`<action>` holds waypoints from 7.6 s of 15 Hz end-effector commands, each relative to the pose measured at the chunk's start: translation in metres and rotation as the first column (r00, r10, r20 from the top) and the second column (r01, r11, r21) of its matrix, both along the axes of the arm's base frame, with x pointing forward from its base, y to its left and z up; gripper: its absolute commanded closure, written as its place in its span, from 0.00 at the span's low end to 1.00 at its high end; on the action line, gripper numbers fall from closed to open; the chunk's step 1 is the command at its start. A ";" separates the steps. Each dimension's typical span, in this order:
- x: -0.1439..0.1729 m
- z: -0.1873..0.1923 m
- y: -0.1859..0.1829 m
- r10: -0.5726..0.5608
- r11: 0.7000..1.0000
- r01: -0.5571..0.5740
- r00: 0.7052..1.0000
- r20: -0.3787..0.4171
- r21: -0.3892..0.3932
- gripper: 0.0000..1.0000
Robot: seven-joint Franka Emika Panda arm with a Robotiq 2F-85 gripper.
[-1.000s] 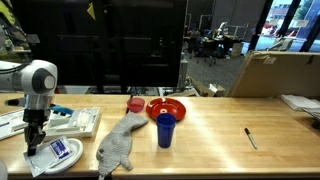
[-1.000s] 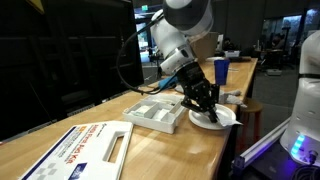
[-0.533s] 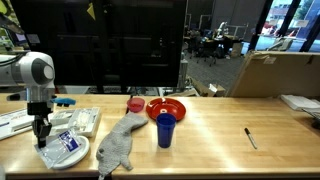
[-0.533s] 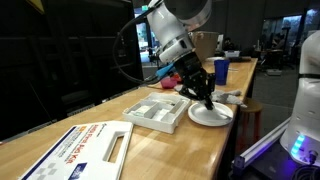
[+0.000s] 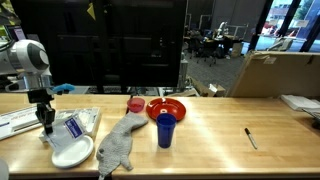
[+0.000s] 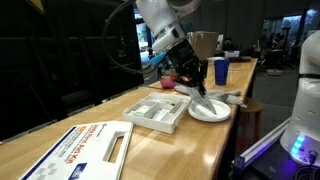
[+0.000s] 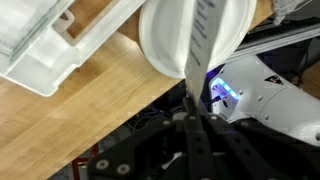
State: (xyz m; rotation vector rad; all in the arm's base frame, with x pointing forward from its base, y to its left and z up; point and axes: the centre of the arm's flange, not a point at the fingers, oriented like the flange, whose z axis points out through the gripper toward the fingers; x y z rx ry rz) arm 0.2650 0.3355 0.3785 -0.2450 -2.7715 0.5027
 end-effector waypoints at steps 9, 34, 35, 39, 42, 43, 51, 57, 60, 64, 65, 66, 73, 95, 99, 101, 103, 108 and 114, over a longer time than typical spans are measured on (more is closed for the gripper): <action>0.034 0.022 0.038 0.090 0.994 -0.088 0.996 0.026 -0.072 1.00; 0.067 -0.003 0.070 0.340 0.929 -0.323 0.937 0.073 -0.181 1.00; 0.069 -0.004 0.070 0.341 0.928 -0.323 0.937 0.074 -0.186 1.00; 0.071 -0.005 0.075 0.361 0.918 -0.339 0.929 0.077 -0.206 1.00; 0.071 -0.001 0.086 0.386 0.906 -0.361 0.919 0.083 -0.221 1.00; 0.070 0.000 0.089 0.396 0.901 -0.370 0.914 0.085 -0.225 1.00; 0.065 0.000 0.104 0.478 0.868 -0.450 0.871 0.110 -0.211 1.00; 0.063 -0.004 0.107 0.665 0.741 -0.644 0.743 0.074 -0.190 1.00; 0.065 -0.011 0.106 0.712 0.700 -0.698 0.699 0.070 -0.151 1.00; 0.066 -0.016 0.098 0.722 0.690 -0.712 0.689 0.063 -0.130 1.00; 0.067 -0.016 0.096 0.721 0.692 -0.710 0.690 0.062 -0.130 1.00; 0.067 -0.017 0.093 0.718 0.695 -0.707 0.693 0.064 -0.132 1.00; 0.069 -0.020 0.079 0.701 0.712 -0.690 0.709 0.073 -0.132 1.00; 0.080 -0.012 0.050 0.564 0.820 -0.568 0.823 0.071 0.069 0.00; 0.088 0.006 0.039 0.492 0.826 -0.514 0.858 0.149 0.231 0.00; 0.085 0.010 0.040 0.455 0.832 -0.489 0.872 0.182 0.263 0.00; 0.081 0.012 0.040 0.429 0.836 -0.474 0.879 0.208 0.276 0.00; 0.074 0.008 0.032 0.374 0.843 -0.438 0.894 0.246 0.312 0.00; 0.070 0.003 0.023 0.346 0.850 -0.419 0.901 0.261 0.319 0.00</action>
